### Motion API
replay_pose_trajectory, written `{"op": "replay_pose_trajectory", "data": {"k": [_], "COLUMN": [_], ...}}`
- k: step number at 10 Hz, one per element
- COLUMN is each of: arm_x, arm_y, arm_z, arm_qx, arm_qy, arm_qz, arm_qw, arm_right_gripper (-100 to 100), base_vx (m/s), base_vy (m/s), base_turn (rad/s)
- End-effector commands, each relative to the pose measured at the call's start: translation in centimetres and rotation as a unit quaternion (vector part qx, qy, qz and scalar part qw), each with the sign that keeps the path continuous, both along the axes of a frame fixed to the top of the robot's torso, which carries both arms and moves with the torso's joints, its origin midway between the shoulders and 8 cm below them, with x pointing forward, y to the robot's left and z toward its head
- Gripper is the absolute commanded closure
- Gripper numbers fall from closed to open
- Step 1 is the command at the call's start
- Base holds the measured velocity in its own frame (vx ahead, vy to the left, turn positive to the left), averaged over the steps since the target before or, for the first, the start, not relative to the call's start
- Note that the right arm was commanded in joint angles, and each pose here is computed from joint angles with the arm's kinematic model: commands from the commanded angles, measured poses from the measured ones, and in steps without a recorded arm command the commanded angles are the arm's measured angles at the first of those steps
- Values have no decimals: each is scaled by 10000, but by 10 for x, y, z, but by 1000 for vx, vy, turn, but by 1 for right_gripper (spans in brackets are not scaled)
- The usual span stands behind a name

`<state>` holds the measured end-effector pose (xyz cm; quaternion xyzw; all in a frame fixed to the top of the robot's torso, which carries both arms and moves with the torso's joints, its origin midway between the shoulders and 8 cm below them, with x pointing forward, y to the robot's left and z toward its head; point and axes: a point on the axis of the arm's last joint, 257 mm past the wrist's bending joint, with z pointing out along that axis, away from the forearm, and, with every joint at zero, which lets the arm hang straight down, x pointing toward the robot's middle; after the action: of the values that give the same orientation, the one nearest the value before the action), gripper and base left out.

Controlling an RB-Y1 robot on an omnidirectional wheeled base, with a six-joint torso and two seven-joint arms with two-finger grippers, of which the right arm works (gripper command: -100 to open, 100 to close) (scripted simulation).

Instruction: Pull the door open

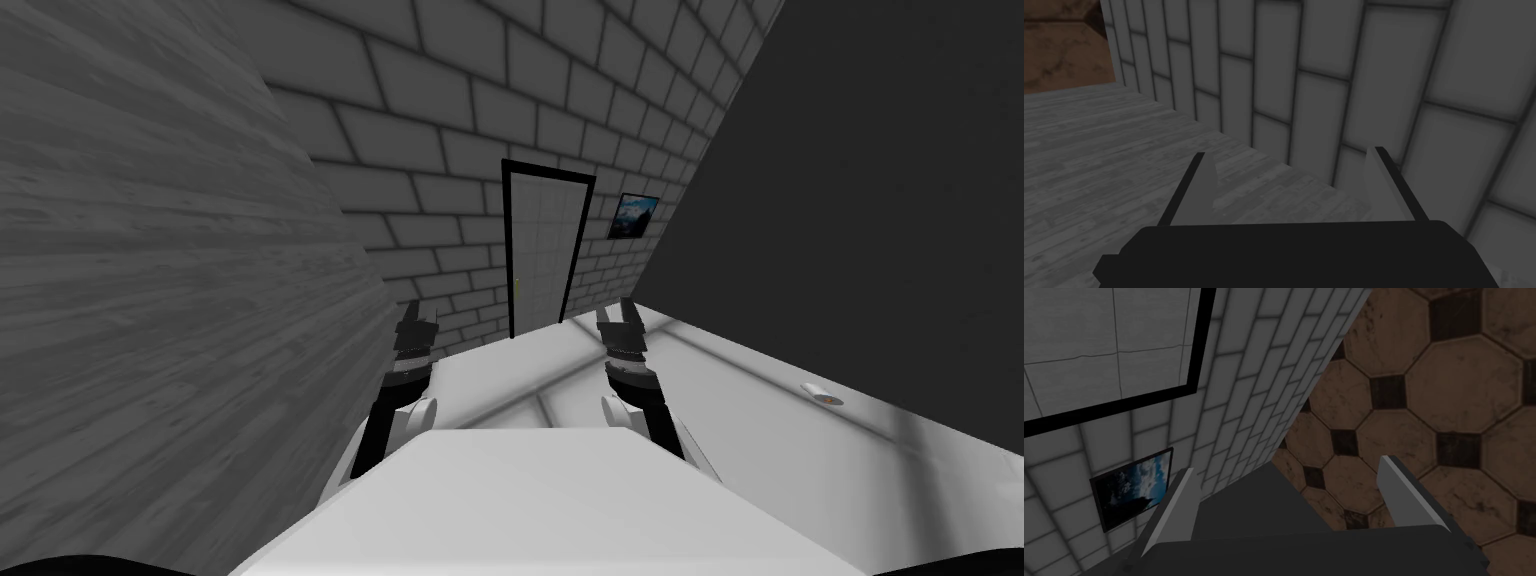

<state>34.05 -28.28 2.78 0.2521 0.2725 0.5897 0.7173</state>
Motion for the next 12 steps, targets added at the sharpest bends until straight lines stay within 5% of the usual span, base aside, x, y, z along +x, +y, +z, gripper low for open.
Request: {"op": "replay_pose_trajectory", "data": {"k": [1, 7, 12], "arm_x": [6, 24, 39], "arm_y": [-2, -9, -17], "arm_z": [-11, -44, -78], "arm_qx": [216, 921, 1631], "arm_qy": [73, 292, 489], "arm_qz": [184, 694, 1110], "arm_qw": [9996, 9929, 9791], "arm_right_gripper": [-100, -100, -100], "base_vx": [56, 117, 96], "base_vy": [-10, -27, -35], "base_turn": [148, 133, 137]}}
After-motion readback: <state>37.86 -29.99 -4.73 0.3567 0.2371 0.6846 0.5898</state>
